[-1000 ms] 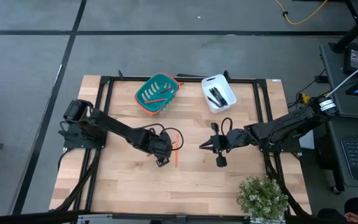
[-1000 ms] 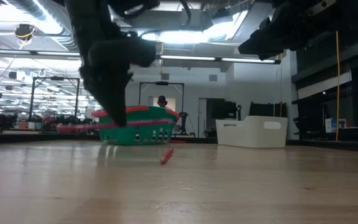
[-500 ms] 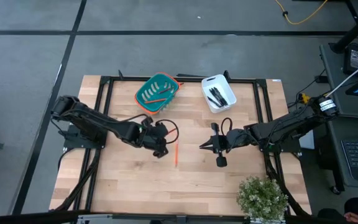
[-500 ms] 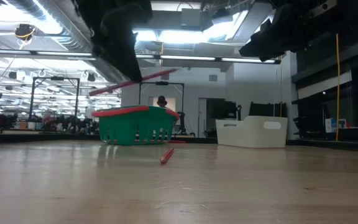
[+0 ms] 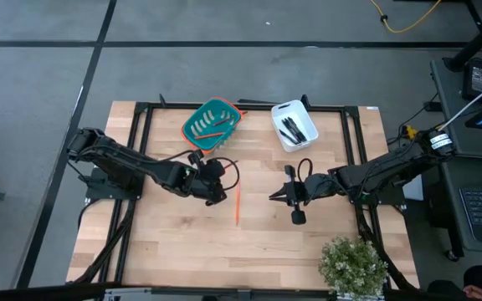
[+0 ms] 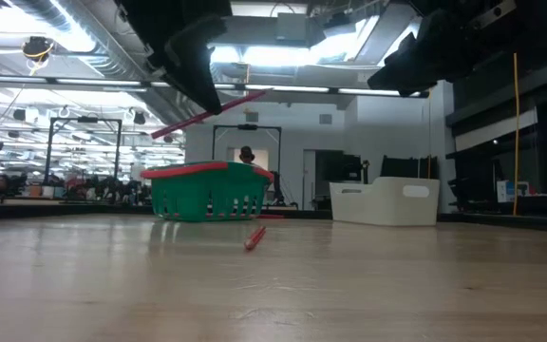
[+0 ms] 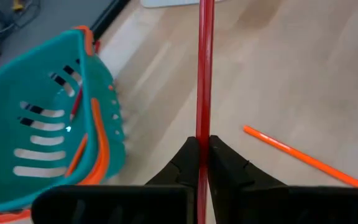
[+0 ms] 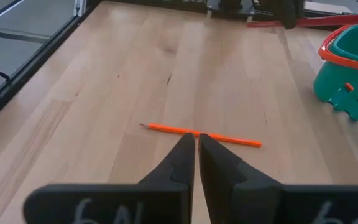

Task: Sort pens & pencils
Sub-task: Put the red pencil into the blue bin

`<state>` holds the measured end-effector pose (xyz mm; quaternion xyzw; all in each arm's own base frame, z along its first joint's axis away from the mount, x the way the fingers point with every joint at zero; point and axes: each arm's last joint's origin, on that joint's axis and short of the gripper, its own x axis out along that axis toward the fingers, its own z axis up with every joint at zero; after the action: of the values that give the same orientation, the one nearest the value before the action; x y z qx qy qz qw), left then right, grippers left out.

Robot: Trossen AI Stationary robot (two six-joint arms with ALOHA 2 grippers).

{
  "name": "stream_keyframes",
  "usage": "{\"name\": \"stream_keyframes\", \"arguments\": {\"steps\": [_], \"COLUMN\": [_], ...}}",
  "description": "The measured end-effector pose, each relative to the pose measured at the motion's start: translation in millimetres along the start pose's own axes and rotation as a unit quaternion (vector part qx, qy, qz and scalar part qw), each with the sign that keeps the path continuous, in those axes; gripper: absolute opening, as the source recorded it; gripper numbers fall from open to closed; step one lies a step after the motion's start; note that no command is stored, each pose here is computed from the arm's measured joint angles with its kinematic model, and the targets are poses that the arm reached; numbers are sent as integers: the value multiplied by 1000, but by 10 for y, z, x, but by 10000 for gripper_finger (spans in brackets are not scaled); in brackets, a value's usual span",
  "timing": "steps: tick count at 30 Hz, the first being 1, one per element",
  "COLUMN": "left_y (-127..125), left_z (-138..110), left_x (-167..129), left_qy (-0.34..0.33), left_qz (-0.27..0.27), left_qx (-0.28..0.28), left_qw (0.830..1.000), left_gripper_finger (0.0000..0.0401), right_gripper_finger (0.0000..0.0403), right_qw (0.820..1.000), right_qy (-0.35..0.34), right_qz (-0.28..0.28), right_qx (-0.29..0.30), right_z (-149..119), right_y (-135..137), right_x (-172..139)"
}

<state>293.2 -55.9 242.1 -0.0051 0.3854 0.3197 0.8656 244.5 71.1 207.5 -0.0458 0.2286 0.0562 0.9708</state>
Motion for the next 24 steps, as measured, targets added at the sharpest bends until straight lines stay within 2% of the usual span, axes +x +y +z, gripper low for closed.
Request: {"name": "stream_keyframes", "arguments": {"steps": [8, 16, 24], "left_y": [158, 437, 785], "left_z": [81, 221, 311], "left_x": [132, 208, 300], "left_qy": [2, 2, 13], "left_qz": [35, 54, 97], "left_qx": [-7, -22, -49], "left_qw": [999, 998, 994], "left_gripper_finger": [13, 13, 13], "right_gripper_finger": [26, 26, 26], "right_qw": [1000, 1000, 1000], "right_qy": [0, 1, 5], "right_qz": [0, 0, 0], "right_qx": [0, 0, -1], "right_z": [0, -2, -10], "right_y": [0, 0, 0], "right_x": [0, 0, 0]}}
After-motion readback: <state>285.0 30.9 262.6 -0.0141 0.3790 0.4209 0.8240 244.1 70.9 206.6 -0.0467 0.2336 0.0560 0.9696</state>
